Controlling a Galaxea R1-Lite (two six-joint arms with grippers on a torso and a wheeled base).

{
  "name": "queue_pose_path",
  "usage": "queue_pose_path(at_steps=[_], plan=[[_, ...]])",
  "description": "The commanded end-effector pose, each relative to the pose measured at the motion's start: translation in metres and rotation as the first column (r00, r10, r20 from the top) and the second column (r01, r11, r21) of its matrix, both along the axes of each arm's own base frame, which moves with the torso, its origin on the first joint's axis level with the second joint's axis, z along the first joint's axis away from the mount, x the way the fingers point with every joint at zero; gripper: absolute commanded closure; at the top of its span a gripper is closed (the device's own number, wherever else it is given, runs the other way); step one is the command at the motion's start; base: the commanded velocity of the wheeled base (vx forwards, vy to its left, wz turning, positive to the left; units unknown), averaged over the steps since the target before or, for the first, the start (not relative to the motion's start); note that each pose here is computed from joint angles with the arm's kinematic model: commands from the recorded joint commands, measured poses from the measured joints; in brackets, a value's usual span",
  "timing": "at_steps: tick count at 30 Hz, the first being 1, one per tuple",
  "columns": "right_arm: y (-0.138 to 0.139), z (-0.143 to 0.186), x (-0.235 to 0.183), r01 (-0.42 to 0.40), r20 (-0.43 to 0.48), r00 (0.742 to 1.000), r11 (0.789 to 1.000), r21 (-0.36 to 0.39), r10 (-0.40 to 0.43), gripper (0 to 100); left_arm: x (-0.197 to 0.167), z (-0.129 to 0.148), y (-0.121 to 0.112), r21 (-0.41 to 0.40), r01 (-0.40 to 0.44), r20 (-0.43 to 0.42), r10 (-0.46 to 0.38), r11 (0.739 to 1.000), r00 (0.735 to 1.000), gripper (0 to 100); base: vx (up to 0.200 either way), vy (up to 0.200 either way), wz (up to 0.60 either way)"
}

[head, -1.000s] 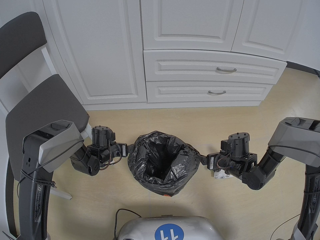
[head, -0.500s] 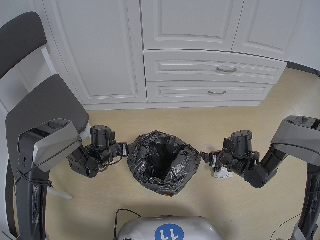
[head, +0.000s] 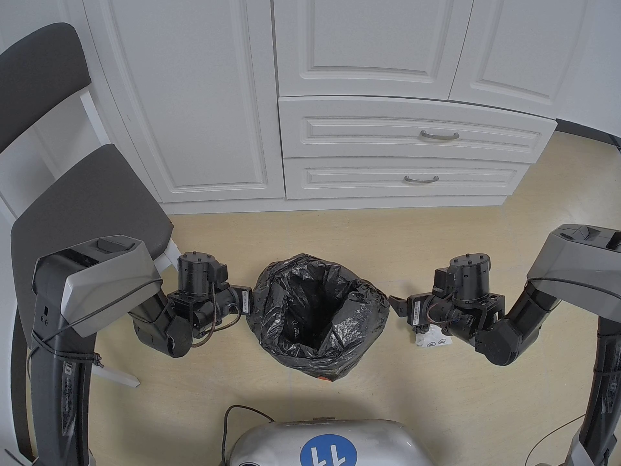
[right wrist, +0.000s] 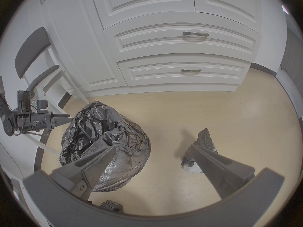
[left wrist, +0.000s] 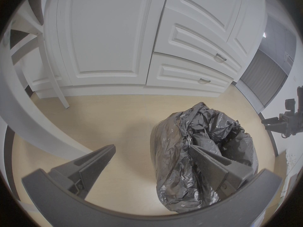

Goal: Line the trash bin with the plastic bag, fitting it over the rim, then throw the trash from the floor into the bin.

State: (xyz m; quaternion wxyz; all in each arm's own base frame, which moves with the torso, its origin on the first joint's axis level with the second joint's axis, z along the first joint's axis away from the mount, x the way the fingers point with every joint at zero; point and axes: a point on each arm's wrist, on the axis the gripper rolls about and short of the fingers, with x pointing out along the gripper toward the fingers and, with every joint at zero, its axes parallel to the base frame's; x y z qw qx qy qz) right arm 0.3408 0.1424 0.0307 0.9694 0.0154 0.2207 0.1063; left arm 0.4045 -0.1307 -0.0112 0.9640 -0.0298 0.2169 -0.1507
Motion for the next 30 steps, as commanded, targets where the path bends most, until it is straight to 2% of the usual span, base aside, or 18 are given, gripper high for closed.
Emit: queue_pose_path(at_steps=[1,6,11,22,30], plan=[[0.001,0.001,-0.001,-0.003,0.001,1.000,1.000,0.000,0.003,0,-0.003,-0.007,0.001,0.009,-0.002,-0.025,0.002,1.000,1.000,0,0.000,0.000,0.00],[0.001,0.001,-0.001,-0.003,0.001,1.000,1.000,0.000,0.003,0,-0.001,-0.032,0.004,0.026,-0.009,-0.071,0.011,1.000,0.997,0,0.000,0.000,0.00],[0.001,0.002,-0.001,-0.003,0.005,1.000,1.000,0.002,0.003,0,0.005,-0.038,0.009,0.020,-0.024,-0.073,0.026,0.999,0.997,0,0.000,0.000,0.00],[0.000,0.003,0.000,-0.001,0.006,1.000,1.000,0.003,0.001,0,0.007,-0.028,0.005,0.004,-0.020,-0.033,0.020,1.000,0.999,0,0.000,0.000,0.00],[-0.001,0.004,0.000,0.000,0.009,1.000,1.000,0.004,0.000,0,0.004,-0.008,0.008,-0.011,-0.025,0.004,0.025,1.000,1.000,0,0.000,0.000,0.00]])
